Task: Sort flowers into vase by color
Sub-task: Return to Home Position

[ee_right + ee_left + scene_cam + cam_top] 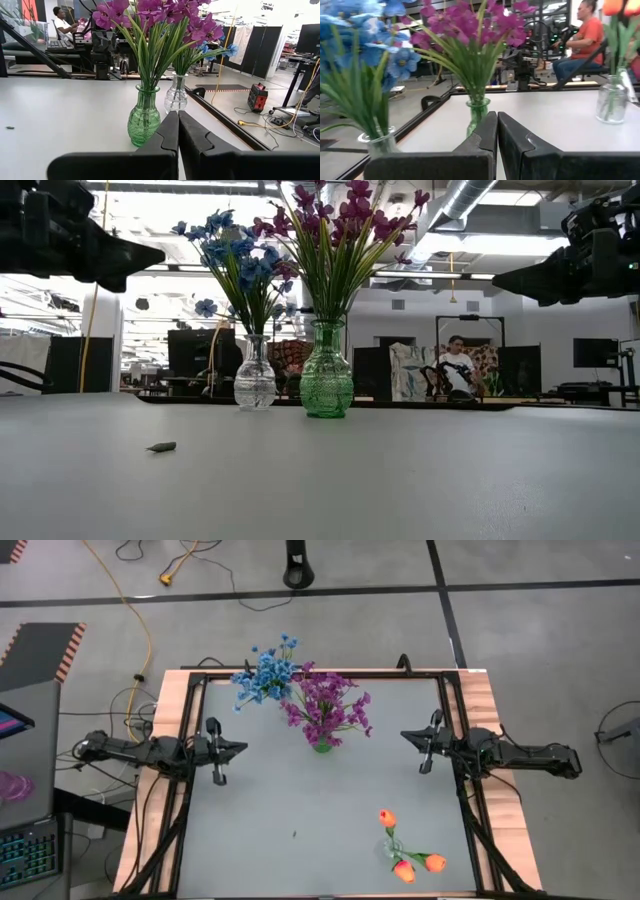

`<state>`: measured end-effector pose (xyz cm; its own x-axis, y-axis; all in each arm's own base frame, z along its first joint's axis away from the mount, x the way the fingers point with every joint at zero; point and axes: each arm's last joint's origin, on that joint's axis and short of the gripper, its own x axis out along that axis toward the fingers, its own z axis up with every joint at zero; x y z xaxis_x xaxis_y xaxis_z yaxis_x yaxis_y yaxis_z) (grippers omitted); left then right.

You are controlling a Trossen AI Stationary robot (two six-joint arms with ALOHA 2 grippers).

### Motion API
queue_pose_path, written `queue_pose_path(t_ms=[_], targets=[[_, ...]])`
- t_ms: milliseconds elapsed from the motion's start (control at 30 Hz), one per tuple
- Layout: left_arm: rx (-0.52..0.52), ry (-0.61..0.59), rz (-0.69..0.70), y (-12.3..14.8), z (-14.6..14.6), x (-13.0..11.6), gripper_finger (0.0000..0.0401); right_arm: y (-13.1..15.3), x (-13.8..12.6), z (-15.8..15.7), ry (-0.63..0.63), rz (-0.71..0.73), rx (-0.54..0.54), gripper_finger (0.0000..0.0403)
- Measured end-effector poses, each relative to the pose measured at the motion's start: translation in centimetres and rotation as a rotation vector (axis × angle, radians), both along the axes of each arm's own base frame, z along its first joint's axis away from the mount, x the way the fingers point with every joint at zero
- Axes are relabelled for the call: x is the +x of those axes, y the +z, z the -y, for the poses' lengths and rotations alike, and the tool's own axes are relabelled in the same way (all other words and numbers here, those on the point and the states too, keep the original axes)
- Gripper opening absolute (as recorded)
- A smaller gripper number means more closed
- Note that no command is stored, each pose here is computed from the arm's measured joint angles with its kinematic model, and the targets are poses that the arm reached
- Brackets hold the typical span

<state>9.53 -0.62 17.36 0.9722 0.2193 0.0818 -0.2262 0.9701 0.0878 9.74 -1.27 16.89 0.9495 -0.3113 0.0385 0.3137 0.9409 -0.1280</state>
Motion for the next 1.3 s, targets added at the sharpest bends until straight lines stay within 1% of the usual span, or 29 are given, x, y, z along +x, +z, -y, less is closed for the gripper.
queue_pose_path(t_ms=[267, 1300], targets=[[0.0, 0.062, 0.0, 0.0, -0.58, 0.02, 0.0, 0.01, 0.0, 0.0, 0.0, 0.0, 0.0, 0.0031], [0.0, 0.063, -0.001, -0.01, -0.59, 0.02, 0.0, 0.01, 0.0, 0.0, 0.0, 0.0, 0.0, 0.0031]])
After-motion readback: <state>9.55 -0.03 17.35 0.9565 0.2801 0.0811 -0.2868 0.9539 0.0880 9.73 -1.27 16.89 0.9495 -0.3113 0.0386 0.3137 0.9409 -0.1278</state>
